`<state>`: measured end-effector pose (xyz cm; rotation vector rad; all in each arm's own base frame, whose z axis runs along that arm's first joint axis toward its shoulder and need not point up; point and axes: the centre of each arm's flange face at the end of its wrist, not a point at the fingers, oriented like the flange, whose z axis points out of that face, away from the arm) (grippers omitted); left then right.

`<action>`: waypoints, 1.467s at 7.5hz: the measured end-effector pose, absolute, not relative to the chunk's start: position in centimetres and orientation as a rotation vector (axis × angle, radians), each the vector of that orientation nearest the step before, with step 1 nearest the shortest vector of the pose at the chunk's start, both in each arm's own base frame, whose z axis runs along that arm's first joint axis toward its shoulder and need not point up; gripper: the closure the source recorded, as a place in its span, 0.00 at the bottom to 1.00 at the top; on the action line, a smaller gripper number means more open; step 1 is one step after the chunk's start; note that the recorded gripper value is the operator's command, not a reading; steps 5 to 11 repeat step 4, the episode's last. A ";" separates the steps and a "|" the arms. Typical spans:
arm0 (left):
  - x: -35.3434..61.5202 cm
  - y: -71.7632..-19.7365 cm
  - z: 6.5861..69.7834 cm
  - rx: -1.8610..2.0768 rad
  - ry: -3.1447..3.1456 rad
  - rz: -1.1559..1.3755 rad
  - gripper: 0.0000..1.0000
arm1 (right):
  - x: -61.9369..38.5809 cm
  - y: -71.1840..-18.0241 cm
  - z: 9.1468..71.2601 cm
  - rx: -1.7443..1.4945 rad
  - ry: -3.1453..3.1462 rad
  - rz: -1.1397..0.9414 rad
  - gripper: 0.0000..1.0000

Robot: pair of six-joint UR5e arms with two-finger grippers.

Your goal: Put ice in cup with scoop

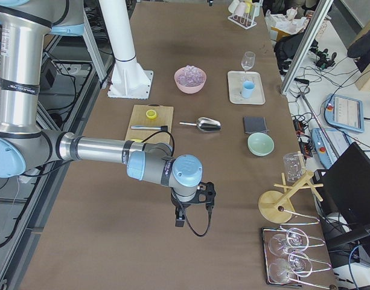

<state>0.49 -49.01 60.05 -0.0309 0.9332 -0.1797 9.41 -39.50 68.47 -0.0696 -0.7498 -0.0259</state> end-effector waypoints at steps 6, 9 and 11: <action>0.6 -49.0 60.1 -0.031 0.933 -0.178 0.03 | 9.4 -39.3 68.8 -0.075 -0.749 -0.024 0.00; 0.6 -49.0 60.1 -0.031 0.933 -0.178 0.03 | 9.4 -39.3 68.8 -0.075 -0.749 -0.024 0.00; 0.6 -49.0 60.1 -0.031 0.933 -0.178 0.03 | 9.4 -39.3 68.8 -0.075 -0.749 -0.024 0.00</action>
